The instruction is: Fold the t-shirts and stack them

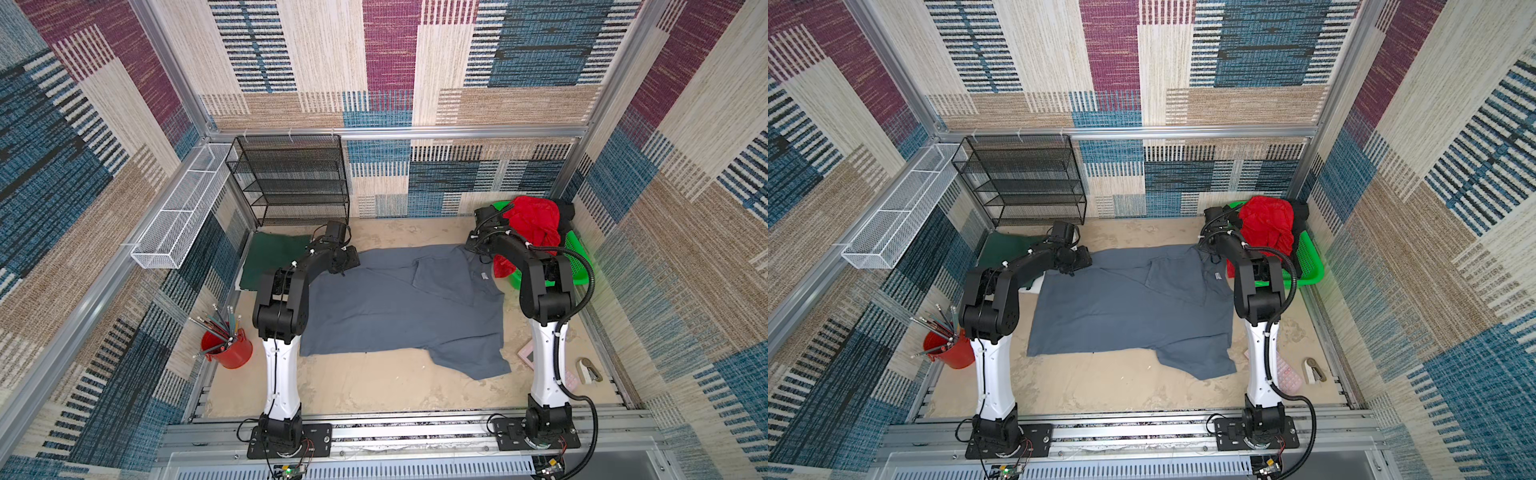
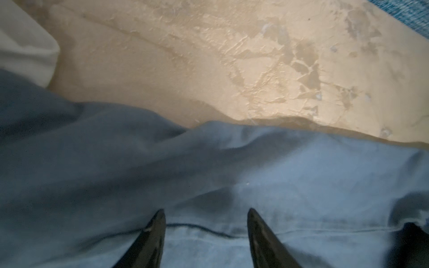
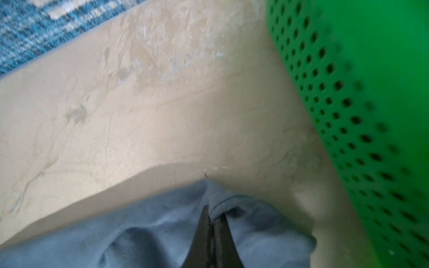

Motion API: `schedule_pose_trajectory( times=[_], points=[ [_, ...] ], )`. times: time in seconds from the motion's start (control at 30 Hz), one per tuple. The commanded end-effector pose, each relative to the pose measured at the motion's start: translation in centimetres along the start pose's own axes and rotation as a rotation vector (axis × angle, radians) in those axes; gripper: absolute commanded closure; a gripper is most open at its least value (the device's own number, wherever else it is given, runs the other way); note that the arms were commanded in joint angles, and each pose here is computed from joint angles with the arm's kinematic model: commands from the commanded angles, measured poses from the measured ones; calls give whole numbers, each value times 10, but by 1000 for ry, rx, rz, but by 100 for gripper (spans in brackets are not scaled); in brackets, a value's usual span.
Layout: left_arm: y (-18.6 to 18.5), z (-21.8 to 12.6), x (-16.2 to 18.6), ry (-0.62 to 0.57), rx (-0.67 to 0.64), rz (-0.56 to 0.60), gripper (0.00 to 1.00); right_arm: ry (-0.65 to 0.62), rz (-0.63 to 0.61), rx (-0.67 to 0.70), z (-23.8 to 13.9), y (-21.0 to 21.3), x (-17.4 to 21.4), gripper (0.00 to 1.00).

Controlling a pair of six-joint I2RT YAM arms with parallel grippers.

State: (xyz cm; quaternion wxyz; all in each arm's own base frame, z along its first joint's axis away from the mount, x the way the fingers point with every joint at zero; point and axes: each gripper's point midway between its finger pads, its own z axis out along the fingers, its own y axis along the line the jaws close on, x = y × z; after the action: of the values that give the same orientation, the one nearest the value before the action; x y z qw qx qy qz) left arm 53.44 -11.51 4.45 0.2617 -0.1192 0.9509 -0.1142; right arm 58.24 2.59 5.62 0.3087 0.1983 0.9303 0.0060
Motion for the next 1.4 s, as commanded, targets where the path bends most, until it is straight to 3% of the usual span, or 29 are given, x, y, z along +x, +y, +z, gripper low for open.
schedule_pose_trajectory(
  times=[0.0, 0.33, 0.77, 1.03, 1.3, 1.37],
  points=[
    [25, 7, 5, 31, -122, -6, 40, -13, 7, -13, -5, -2, -9, 100],
    [61, 20, 17, 78, -268, -51, 41, -28, 29, -90, -14, 3, -32, 100],
    [57, 16, 17, 89, -248, -10, 39, 0, 7, -113, 0, 13, -48, 99],
    [19, -16, -1, 4, -97, 21, 28, -9, -3, -210, -25, 30, -58, 41],
    [-11, -61, -3, -62, 15, 20, 25, -8, 4, -405, -84, 52, -45, 4],
    [-16, -75, 0, -77, 32, 24, 24, 1, 9, -424, -101, 50, -33, 1]
  ],
)
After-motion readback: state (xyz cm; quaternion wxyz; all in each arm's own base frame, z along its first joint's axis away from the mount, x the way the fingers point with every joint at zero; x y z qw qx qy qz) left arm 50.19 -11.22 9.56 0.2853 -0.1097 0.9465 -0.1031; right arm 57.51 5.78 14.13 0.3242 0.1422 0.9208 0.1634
